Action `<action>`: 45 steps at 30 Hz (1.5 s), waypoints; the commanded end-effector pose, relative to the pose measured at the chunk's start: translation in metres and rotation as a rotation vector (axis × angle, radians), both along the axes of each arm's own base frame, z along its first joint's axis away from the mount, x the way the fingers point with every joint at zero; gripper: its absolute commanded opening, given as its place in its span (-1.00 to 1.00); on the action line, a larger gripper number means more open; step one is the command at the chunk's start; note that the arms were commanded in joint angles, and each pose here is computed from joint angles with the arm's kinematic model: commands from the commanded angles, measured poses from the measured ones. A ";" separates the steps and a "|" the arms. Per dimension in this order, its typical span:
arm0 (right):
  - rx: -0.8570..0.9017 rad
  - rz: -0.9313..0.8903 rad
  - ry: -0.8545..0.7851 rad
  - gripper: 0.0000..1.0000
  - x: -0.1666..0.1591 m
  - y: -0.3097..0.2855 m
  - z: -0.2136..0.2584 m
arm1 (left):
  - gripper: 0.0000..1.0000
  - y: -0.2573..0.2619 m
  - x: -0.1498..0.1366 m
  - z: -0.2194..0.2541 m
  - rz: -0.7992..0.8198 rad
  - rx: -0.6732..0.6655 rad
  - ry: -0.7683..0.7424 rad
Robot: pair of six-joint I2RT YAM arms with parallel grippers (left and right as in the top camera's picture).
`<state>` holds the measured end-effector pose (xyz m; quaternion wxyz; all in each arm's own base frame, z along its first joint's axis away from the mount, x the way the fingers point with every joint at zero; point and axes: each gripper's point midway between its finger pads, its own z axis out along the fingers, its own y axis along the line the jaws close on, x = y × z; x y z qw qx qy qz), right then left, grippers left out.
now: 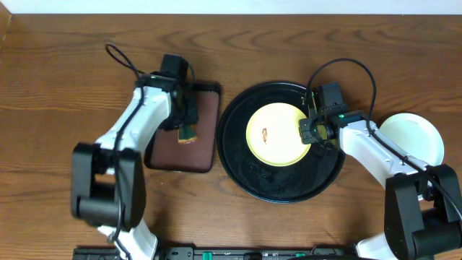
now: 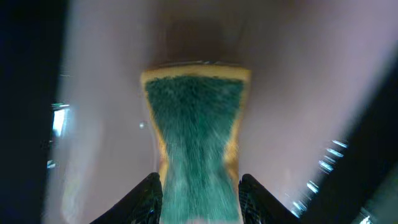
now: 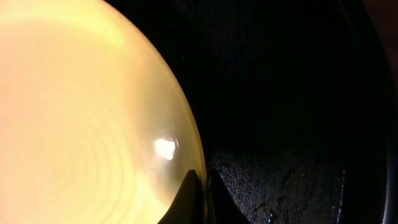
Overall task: Clean dirty plates on tray and stack at the side
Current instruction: 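Grasp the sponge with the left gripper and lift it, then scrub the yellow plate with the sponge while right gripper holds rim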
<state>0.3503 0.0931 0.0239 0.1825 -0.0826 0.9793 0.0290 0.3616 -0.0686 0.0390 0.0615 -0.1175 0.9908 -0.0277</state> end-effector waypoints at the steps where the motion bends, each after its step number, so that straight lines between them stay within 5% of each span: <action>1: -0.014 0.010 0.002 -0.98 0.000 0.001 -0.002 | -0.21 0.004 -0.004 -0.032 0.031 0.025 0.072; 3: -0.009 -0.001 0.003 -0.98 0.000 0.001 -0.002 | -0.49 0.003 -0.005 -0.042 0.031 0.024 0.094; 4: -0.008 -0.003 0.005 -0.98 0.000 0.001 -0.002 | -0.85 0.002 -0.006 -0.044 0.030 0.016 0.101; 18: 0.020 -0.134 0.075 -0.98 -0.007 -0.001 -0.023 | -0.85 -0.020 0.014 0.045 0.001 -0.089 -0.085; 26: -0.010 -0.145 0.168 -0.98 -0.020 -0.004 -0.055 | -0.85 -0.106 0.004 0.076 -0.077 -0.279 -0.150; 33: -0.011 -0.145 0.171 -0.98 -0.020 -0.004 -0.055 | -0.85 -0.182 -0.004 0.069 -0.135 -0.354 -0.182; 45: -0.015 -0.139 0.181 -0.98 -0.023 -0.003 -0.055 | -0.85 -0.268 -0.023 -0.011 -0.190 -0.536 -0.009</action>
